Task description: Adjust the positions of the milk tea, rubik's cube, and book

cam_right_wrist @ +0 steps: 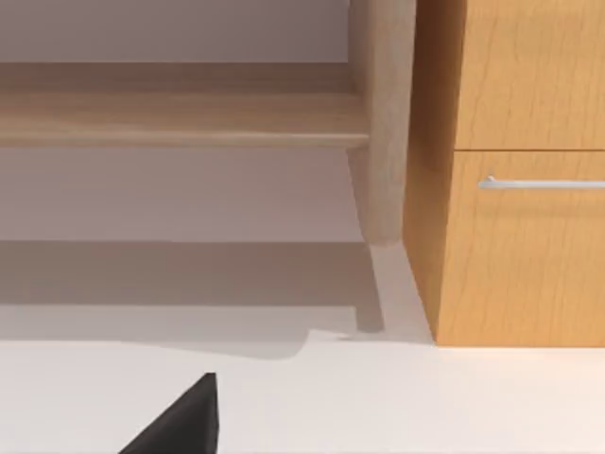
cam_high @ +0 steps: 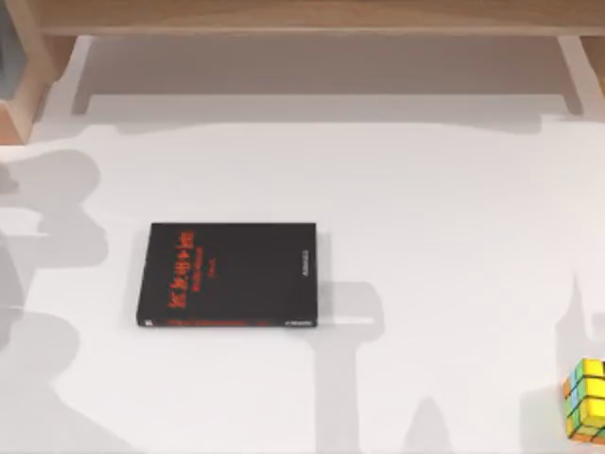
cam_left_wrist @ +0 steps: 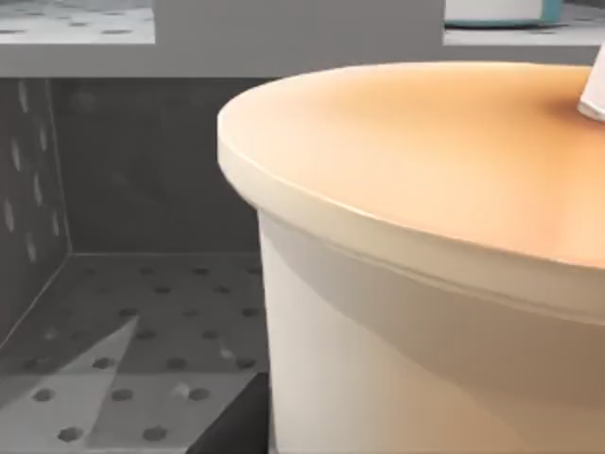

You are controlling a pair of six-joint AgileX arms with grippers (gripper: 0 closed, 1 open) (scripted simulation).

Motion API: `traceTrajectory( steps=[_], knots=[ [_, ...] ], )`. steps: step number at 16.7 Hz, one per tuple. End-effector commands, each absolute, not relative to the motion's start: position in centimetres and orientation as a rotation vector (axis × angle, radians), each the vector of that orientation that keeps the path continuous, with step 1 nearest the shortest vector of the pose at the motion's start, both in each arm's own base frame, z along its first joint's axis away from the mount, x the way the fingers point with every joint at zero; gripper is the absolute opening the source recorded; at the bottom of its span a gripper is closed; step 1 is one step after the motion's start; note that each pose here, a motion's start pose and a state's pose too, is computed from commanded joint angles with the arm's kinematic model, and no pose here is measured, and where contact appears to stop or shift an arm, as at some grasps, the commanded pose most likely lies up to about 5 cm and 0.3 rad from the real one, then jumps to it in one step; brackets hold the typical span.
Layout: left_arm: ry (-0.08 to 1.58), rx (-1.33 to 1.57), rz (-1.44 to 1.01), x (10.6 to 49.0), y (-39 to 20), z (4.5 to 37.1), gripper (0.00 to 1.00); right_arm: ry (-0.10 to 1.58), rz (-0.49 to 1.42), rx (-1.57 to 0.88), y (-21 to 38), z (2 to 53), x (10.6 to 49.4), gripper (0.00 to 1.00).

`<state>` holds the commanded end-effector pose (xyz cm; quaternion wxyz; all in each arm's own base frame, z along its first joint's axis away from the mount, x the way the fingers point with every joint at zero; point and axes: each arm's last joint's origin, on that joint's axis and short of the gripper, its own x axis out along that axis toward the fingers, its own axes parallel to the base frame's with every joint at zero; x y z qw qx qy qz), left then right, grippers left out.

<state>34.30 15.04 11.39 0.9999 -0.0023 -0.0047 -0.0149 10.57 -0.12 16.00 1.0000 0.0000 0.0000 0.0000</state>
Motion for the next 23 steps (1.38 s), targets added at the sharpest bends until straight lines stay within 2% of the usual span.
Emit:
traceTrajectory(
  steps=[4,8,21,23],
  knots=[
    [-0.009,-0.005,-0.029,34.3,15.1,9.7,0.00,0.000,0.000,0.000,-0.1,16.0,10.6,1.00],
    [-0.007,-0.007,-0.029,34.2,15.1,9.4,0.00,0.000,0.000,0.000,-0.1,16.0,10.6,1.00],
    [-0.007,-0.007,-0.029,34.2,15.1,9.4,0.98,0.000,0.000,0.000,-0.1,16.0,10.6,1.00],
    [-0.007,-0.007,-0.029,34.2,15.1,9.4,1.00,0.000,0.000,0.000,-0.1,16.0,10.6,1.00]
  ],
)
